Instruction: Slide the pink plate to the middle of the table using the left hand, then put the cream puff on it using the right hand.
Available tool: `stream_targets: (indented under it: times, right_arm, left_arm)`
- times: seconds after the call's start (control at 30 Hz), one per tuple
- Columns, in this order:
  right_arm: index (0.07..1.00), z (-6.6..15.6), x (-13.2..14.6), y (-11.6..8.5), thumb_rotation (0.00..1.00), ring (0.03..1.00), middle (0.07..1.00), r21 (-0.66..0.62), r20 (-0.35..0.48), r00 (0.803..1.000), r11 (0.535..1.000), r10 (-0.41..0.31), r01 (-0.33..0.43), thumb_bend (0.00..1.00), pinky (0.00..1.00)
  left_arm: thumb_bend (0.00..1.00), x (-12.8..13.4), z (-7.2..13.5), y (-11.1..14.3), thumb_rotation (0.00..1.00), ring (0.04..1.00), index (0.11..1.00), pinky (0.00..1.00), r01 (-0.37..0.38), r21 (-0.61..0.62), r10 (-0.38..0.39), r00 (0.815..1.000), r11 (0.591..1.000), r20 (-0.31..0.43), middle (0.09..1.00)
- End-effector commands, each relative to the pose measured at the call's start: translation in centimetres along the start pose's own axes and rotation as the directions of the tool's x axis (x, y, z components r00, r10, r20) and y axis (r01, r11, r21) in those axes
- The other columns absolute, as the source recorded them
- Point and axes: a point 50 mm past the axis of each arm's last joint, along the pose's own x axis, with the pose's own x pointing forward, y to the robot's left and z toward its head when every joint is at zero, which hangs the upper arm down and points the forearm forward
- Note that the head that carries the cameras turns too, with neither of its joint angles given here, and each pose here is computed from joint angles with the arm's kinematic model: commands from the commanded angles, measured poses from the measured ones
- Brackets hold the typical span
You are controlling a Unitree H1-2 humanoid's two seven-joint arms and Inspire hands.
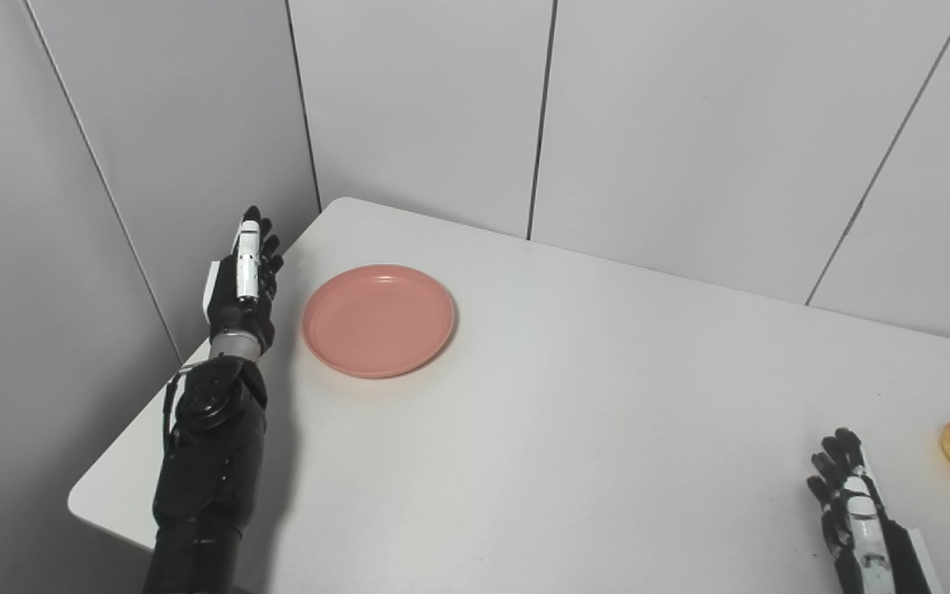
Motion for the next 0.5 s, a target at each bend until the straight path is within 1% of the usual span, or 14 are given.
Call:
stream_targets:
  times: [0.0,0.27,0.47]
  right_arm:
    - [1.0,-1.6,-1.3,0.2,1.0,1.0,1.0,0.019,-0.061,0.998,1.0,-0.004,0.006,0.14,1.0]
    - [1.0,-1.5,-1.3,0.2,1.0,1.0,1.0,0.024,-0.062,0.998,1.0,-0.005,0.006,0.14,1.0]
    - [1.0,-1.5,-1.4,0.2,1.0,1.0,1.0,0.025,-0.063,0.998,1.0,-0.003,0.005,0.14,1.0]
  left_arm:
    - [0.38,1.6,2.6,-0.2,1.0,0.974,0.953,0.99,-0.002,-0.014,0.004,0.994,1.0,0.105,0.971]
    - [0.38,2.4,1.3,0.6,1.0,0.978,0.963,1.0,-0.011,-0.044,0.013,0.999,0.999,0.048,0.972]
    - [0.39,2.5,0.4,0.8,1.0,0.969,0.937,0.99,-0.008,-0.069,0.009,1.0,0.998,0.007,0.951]
